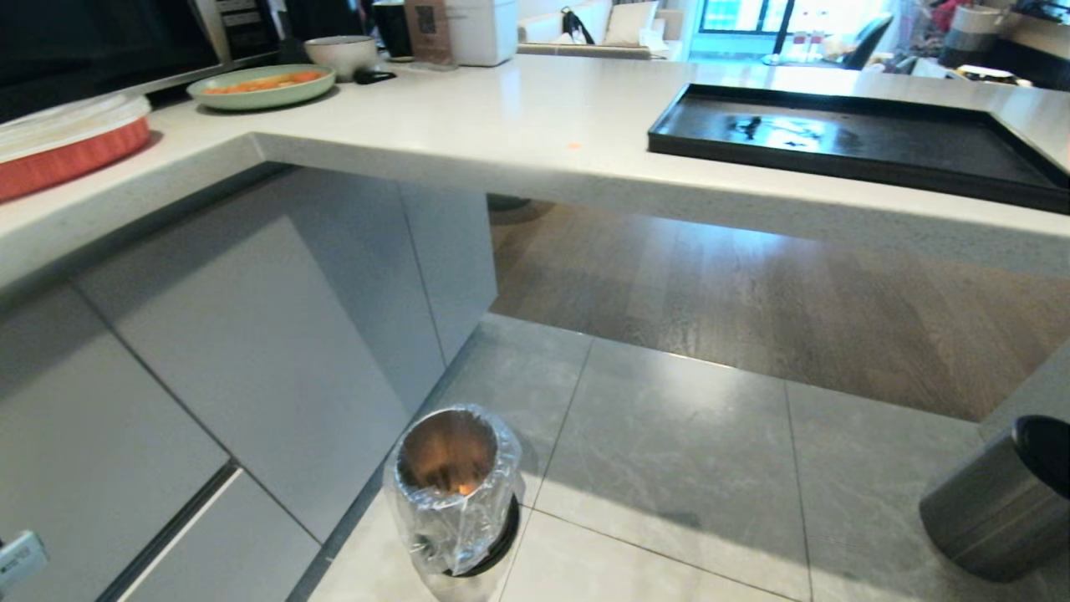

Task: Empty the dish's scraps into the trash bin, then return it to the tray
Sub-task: Move the bowl over the trash can

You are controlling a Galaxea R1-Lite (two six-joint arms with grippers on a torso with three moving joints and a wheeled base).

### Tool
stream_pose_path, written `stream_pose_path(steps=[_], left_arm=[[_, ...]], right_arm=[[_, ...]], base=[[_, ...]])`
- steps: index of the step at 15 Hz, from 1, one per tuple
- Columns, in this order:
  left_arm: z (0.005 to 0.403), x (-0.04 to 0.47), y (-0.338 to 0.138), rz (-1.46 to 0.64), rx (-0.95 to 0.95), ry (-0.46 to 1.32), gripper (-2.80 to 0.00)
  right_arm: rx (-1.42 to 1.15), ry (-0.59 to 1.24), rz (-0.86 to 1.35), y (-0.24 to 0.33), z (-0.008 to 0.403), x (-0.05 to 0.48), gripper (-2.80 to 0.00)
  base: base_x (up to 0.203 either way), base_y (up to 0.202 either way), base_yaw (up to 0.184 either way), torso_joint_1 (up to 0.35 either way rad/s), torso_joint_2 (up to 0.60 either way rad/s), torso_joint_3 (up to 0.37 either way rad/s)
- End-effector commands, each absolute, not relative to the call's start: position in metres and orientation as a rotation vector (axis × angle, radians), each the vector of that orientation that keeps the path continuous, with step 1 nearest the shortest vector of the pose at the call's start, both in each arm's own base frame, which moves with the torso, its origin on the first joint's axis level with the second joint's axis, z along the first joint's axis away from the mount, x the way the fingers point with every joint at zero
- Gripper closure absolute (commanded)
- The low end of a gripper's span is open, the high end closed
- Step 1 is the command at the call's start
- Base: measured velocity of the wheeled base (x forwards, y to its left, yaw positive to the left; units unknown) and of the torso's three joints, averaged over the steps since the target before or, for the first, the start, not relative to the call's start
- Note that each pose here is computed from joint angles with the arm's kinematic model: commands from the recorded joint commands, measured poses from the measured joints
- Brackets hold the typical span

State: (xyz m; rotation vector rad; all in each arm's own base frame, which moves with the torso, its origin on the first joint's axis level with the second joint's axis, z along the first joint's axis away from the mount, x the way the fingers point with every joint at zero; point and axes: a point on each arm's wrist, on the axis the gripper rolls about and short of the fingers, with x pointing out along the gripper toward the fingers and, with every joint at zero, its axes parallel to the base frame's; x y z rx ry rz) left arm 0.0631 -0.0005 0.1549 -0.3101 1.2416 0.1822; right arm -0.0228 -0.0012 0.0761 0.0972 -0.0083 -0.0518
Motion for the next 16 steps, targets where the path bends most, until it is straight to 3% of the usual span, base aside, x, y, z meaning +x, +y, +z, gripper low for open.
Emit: stream_pose_path(steps=[1, 5, 16], left_arm=[[0.1545, 0.0632, -0.0005, 0.183, -0.311, 1.250, 0.00], [0.1546, 0.0634, -0.0011, 0.175, -0.305, 1.250, 0.00], [0.1567, 0.0673, -0.0019, 0.154, -0.291, 1.196, 0.00]], right_arm=[[0.097, -0.010, -0.052, -0.0012, 0.0763, -0.0228, 0.00], [0.098, -0.009, -0.052, -0.0012, 0.0762, -0.0228, 0.00], [0.098, -0.010, -0.052, -0.0012, 0.0762, -0.0228, 0.00]], base=[[-0.001, -0.007, 0.179, -0.002, 0.00, 0.011], [0.000, -0.007, 0.130, 0.002, 0.00, 0.003], [0.000, 0.000, 0.000, 0.000, 0.00, 0.000]])
